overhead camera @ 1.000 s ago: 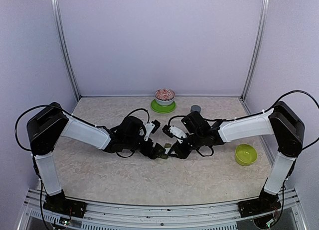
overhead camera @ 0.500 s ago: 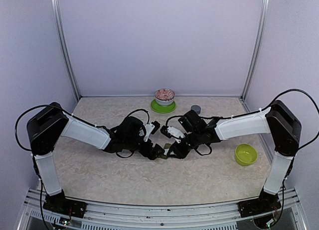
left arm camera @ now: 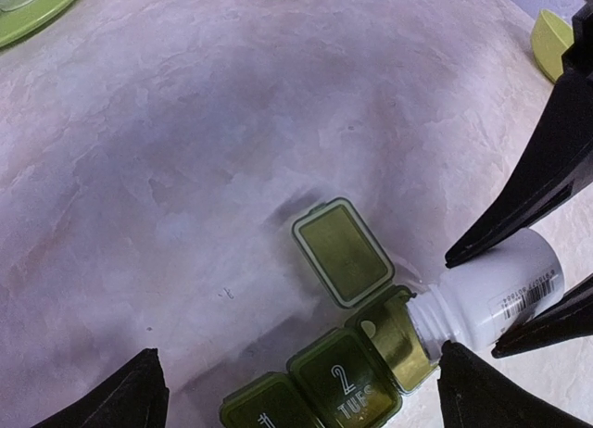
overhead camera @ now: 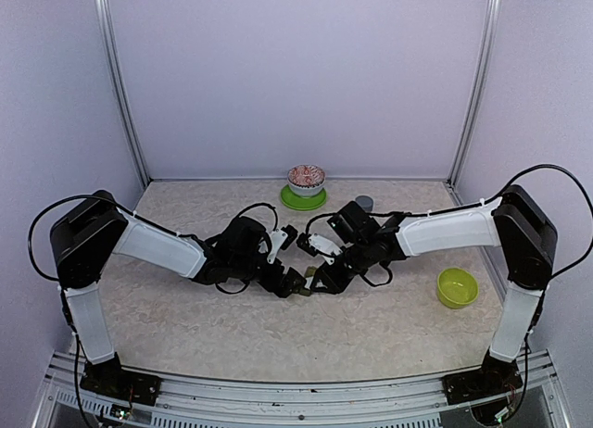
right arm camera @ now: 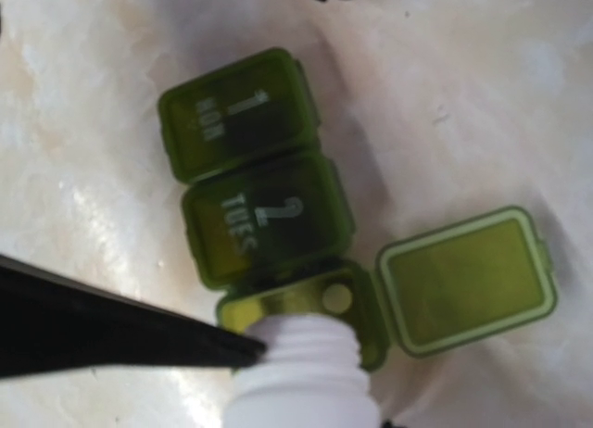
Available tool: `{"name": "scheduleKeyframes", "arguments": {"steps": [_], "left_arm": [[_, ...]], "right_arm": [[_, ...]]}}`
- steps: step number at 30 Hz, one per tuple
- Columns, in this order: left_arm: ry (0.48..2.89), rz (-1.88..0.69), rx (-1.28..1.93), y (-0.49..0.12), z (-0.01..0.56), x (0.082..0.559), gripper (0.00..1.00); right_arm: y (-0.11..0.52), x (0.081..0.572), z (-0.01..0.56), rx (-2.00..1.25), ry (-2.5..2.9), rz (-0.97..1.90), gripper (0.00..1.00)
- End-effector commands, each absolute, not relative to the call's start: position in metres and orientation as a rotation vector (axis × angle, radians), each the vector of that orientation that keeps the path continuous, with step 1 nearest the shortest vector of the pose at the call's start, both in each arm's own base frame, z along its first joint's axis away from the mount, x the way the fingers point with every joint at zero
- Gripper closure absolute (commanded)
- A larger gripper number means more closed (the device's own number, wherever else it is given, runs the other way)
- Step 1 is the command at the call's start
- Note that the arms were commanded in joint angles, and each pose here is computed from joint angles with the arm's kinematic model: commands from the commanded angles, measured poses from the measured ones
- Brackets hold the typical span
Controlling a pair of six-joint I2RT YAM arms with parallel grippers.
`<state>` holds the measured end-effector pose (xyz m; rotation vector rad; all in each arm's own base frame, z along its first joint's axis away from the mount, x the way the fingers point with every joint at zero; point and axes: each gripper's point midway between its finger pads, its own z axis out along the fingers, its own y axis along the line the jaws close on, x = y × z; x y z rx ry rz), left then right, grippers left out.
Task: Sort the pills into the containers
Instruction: Pour the pill into the compartment of the pill container.
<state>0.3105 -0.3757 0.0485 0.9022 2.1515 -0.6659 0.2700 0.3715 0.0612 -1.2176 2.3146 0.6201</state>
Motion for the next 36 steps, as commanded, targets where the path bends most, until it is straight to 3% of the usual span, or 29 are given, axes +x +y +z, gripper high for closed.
{"name": "scheduleKeyframes", "arguments": {"steps": [1, 36], "left_arm": [[2.139, -0.666, 0.911, -0.3817, 0.0485, 0.3146, 0.01], [2.146, -0.664, 0.913, -0.382, 0.0457, 0.3143, 0.01]], "right_arm": [[0.3984, 0.2646, 0.0832, -1.254, 2.224, 0.714, 0.76], [0.4022, 0.2618, 0.0864, -1.279, 2.266, 0.693, 0.76]]}}
